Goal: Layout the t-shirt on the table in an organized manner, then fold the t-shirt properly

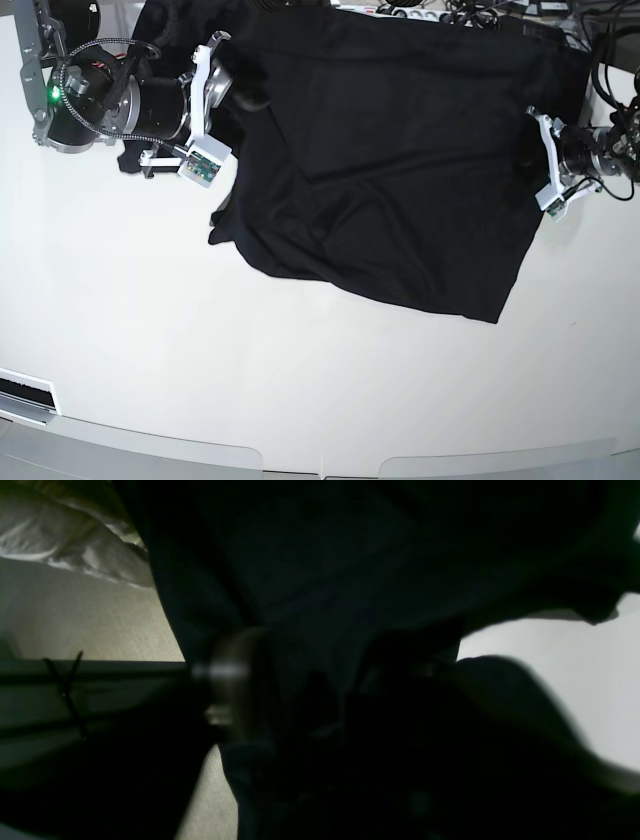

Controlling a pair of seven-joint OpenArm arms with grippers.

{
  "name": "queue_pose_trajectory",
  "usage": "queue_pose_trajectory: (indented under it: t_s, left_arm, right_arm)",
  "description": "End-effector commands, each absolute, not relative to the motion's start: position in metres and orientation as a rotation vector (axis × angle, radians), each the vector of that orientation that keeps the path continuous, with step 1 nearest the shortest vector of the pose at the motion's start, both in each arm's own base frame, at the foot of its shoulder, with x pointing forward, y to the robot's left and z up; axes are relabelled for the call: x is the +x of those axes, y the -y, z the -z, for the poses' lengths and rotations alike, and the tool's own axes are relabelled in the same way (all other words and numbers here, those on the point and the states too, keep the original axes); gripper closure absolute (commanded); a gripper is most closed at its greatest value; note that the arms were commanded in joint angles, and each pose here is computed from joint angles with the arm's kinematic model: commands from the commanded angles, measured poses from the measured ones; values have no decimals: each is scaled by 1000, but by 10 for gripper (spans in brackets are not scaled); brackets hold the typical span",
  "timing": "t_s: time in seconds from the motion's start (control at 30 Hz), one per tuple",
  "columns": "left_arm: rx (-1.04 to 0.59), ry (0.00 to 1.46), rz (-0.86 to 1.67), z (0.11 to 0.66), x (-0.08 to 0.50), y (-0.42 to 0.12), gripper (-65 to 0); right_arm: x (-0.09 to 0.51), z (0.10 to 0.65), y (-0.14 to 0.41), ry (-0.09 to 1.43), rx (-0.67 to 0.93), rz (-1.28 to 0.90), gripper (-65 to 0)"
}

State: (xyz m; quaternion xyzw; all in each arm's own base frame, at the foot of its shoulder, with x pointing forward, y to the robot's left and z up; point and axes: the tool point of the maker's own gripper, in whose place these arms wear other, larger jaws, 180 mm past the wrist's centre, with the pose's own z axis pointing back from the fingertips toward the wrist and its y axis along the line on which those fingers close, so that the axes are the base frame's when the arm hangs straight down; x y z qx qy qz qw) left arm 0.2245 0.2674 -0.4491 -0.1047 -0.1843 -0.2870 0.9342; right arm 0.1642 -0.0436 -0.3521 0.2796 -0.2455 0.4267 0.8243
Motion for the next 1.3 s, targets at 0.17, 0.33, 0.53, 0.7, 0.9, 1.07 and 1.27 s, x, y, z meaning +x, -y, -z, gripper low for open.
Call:
queue_pose_trajectory:
  t_s: [0.17,0.33,0.53,0.7,0.9,1.07,1.27]
  left_arm:
    - [-201,415,583,438,237,-273,0]
    - [-198,404,584,439,235,-274,0]
    - [-196,391,585,440,234,-275,0]
    - [-212,389,581,444,231,-267,0]
    - [-218,388,583,446,230,-264,0]
    - [-218,388,583,446,230,-264,0]
    - [-218,388,583,446,230,-263,0]
  right_arm:
    - [190,308,35,691,560,-984,-445]
    - [249,284,63,854,355,-841,-445]
    - [300,313,96,838,300,-566,-386]
    - [324,350,99,743,382,-461,-386]
    - [339,392,110,637,450,-312,-388]
    - [336,388,115,655,619,-253,-388]
    - [326,392,108,630,704,-259,-387]
